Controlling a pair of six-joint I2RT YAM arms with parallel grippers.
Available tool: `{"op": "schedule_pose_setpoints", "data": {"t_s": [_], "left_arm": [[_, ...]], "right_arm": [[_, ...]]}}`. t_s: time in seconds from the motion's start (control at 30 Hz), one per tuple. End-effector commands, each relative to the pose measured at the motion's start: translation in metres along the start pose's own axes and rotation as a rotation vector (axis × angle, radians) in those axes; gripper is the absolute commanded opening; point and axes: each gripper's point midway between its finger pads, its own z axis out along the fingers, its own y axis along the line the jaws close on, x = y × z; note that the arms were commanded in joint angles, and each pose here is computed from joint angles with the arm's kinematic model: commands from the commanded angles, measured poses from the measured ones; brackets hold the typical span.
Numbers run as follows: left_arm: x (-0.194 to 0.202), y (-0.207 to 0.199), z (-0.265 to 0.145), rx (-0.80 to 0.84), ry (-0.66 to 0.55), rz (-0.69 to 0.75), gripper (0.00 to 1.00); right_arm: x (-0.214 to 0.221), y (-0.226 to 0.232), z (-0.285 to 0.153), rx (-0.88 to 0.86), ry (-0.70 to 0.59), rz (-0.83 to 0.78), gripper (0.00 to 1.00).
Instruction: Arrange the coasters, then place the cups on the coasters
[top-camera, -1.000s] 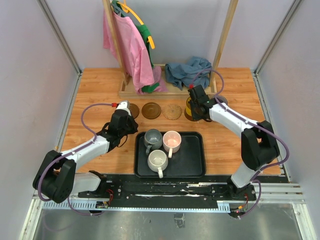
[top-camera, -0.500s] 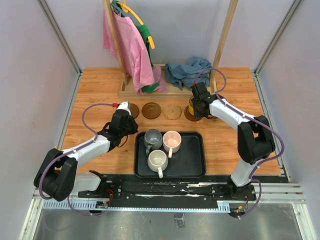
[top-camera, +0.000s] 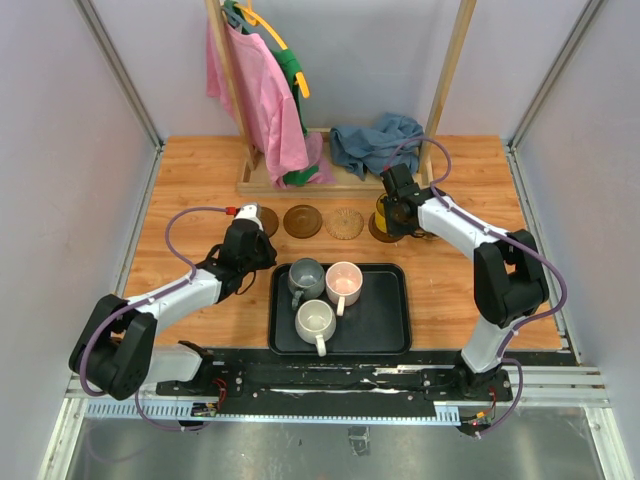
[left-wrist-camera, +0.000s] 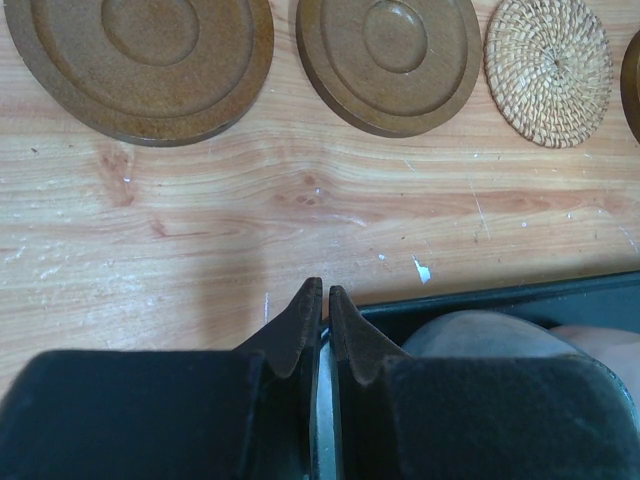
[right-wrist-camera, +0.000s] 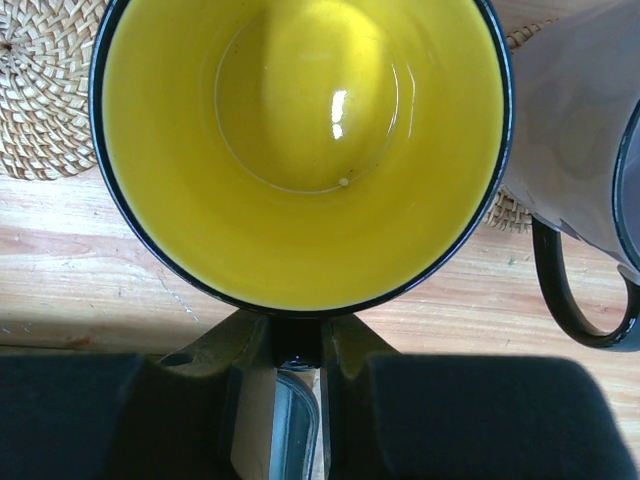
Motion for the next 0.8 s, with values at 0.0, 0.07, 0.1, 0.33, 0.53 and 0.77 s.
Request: {"op": "schedule_pose_setpoints", "data": {"t_s": [0.0,0.07,0.1,0.33,0.53,0.77], "left_arm": [[-0.011,-0.009,0.001,0.022,-0.024,0.012,0.11],[-0.01,-0.008,0.001,0.021,-0.022,0.012,0.11],[-0.009,-0.008,0.001,0.02,-0.02,0.013,0.11],[-0.007,-0.007,0.001,0.018,-0.015,0.013,0.11],[-0.007,-0.007,0.001,0.021,-0.017,0.012,0.11],[-0.006,-0.008,0.001,0.024,-0.012,0.013,0.11]], "right_arm": [[-0.023,0.002,-0.006,-0.02,-0.053,0.052,0.01],[-0.021,0.003,-0.005,-0.023,-0.044,0.059,0.01],[-0.02,0.004,-0.004,-0.022,-0.041,0.061,0.01],[-0.018,0.004,-0.003,-0.016,-0.029,0.071,0.01],[-0.016,0.003,0.001,-0.011,-0.021,0.071,0.01],[-0.014,0.005,0.006,-0.01,-0.008,0.075,0.06]]}}
